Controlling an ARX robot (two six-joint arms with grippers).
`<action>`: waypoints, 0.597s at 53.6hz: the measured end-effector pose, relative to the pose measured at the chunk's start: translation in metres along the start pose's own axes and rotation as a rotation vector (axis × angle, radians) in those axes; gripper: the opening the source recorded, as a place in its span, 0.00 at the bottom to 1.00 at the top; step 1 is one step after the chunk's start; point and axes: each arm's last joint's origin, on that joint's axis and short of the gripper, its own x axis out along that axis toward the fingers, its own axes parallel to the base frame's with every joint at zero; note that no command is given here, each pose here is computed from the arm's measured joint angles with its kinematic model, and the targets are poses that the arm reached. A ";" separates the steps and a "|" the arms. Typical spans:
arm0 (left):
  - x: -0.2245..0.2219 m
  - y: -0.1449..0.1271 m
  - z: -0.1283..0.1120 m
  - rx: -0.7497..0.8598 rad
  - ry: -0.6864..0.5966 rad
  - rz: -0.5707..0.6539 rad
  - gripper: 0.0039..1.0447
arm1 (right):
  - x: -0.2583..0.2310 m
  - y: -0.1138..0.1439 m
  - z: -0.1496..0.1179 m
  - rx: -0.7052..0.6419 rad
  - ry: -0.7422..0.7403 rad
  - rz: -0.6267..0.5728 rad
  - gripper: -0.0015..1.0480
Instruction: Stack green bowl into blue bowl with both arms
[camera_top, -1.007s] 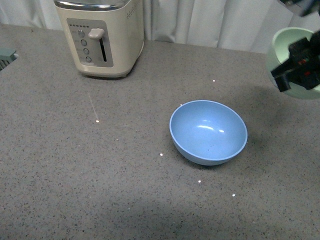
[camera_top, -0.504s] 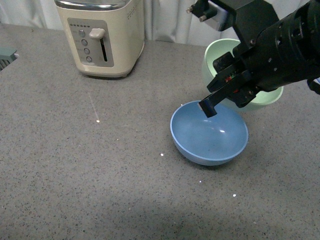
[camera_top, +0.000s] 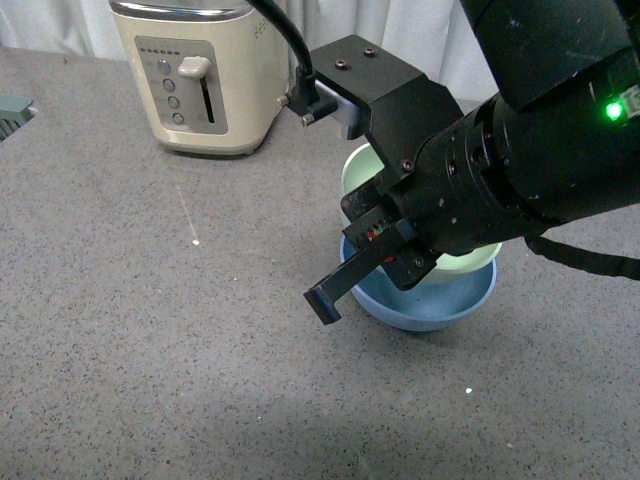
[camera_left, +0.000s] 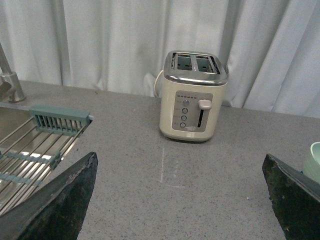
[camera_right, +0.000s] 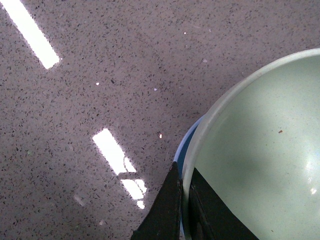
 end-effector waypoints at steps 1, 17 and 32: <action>0.000 0.000 0.000 0.000 0.000 0.000 0.94 | 0.001 0.001 -0.001 0.003 0.005 0.001 0.02; 0.000 0.000 0.000 0.000 0.000 0.000 0.94 | -0.006 -0.007 -0.001 0.078 0.002 -0.085 0.38; 0.000 0.000 0.000 0.000 0.000 0.000 0.94 | -0.083 -0.021 -0.012 0.429 -0.226 -0.228 0.85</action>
